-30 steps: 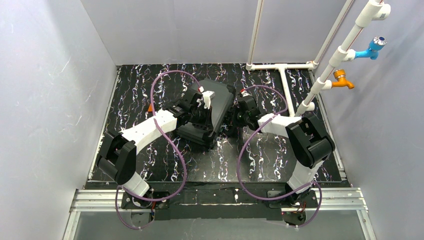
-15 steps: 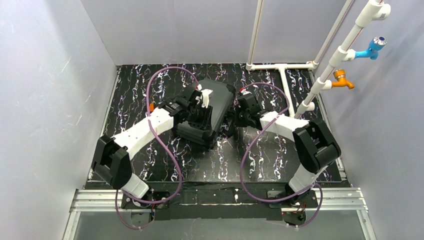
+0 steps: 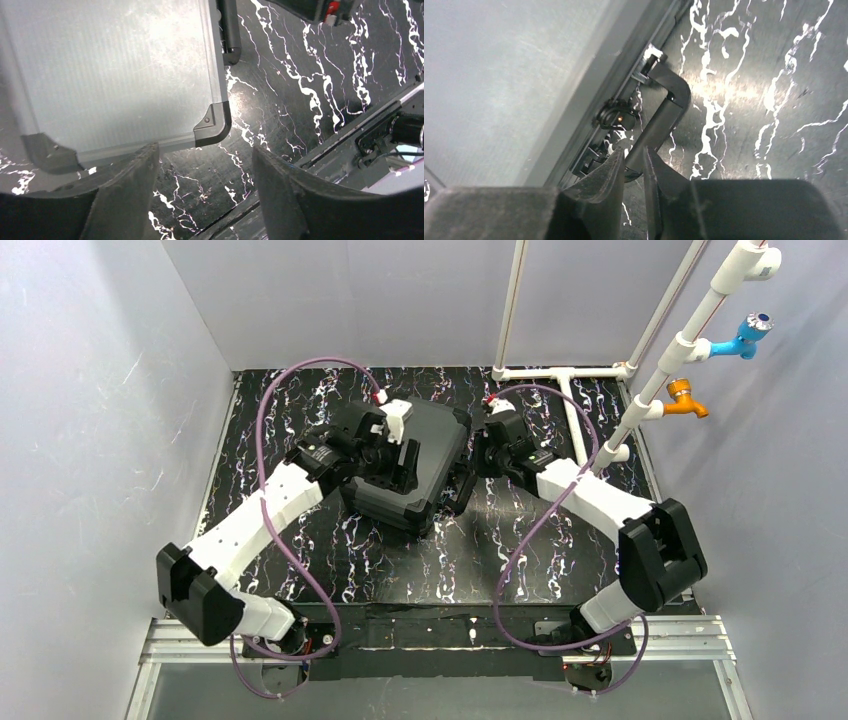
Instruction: Pack up texas hold em set
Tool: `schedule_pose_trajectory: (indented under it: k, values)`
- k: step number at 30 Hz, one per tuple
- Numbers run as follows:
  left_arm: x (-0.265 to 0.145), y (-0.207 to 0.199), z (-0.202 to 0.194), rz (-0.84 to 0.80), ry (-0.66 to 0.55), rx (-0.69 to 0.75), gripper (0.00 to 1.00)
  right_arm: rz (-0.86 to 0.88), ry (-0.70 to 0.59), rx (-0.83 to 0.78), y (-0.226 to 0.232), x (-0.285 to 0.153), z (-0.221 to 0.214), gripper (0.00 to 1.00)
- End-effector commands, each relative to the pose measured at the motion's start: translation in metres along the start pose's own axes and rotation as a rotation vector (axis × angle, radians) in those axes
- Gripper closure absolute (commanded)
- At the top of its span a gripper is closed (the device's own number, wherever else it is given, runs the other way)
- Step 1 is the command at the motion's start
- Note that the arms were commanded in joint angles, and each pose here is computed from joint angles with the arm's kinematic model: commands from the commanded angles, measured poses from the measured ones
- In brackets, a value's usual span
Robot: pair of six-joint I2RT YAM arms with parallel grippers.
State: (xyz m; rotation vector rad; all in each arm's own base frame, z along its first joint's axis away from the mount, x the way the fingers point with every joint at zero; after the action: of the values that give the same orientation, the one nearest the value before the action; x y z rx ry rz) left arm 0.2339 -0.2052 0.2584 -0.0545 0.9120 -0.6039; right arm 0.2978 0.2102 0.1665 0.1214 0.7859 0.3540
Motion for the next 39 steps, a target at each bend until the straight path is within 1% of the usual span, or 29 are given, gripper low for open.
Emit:
schedule_pose_trajectory:
  k: [1,2,5,7,8,12,15,16,26,29,33,39]
  values:
    - [-0.043,0.004,0.012,0.083,-0.126,0.055,0.28,0.023,-0.149,-0.039,0.009,-0.032,0.044,0.68]
    - [-0.048,0.008,0.014,0.12,-0.152,0.059,0.24,0.029,-0.166,-0.044,0.01,-0.037,0.049,0.65]
    - [-0.064,0.015,0.016,0.193,-0.215,0.067,0.1,0.049,-0.219,-0.06,0.014,-0.052,0.063,0.5]
    - [-0.074,0.02,0.016,0.24,-0.254,0.071,0.04,0.062,-0.254,-0.07,0.016,-0.062,0.071,0.41]
    - [-0.079,0.023,0.017,0.266,-0.277,0.071,0.02,0.069,-0.27,-0.077,0.018,-0.067,0.075,0.36]
    - [-0.099,0.033,0.016,0.356,-0.359,0.078,0.02,0.089,-0.338,-0.1,0.021,-0.087,0.088,0.15]
    - [-0.112,0.038,0.014,0.395,-0.422,0.091,0.02,0.109,-0.379,-0.107,0.023,-0.099,0.095,0.04]
    - [-0.116,0.041,0.012,0.41,-0.445,0.093,0.02,0.118,-0.389,-0.11,0.024,-0.103,0.096,0.02]
    - [-0.142,0.065,-0.003,0.581,-0.607,0.103,0.02,0.14,-0.515,-0.115,0.026,-0.144,0.114,0.02]
    - [-0.145,0.072,-0.01,0.635,-0.623,0.112,0.02,0.124,-0.559,-0.104,0.024,-0.155,0.118,0.02]
    - [-0.143,0.08,-0.023,0.669,-0.656,0.109,0.02,0.129,-0.629,-0.115,0.021,-0.17,0.118,0.02]
    - [-0.144,0.087,-0.035,0.696,-0.692,0.082,0.02,0.088,-0.655,-0.104,0.012,-0.175,0.112,0.02]
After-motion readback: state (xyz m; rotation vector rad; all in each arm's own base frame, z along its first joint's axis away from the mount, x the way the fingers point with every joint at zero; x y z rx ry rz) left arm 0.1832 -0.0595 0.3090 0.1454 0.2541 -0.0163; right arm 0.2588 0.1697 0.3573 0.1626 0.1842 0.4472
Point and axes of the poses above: each gripper's point midway between its finger pads, its own x axis out along the fingers, its own y axis along the line the jaws close on, z = x × y, the point moved 7 cm from there along -x, back along the fingers, and after that the axes turned 4 degrees about -x, right-handed, at the moved point
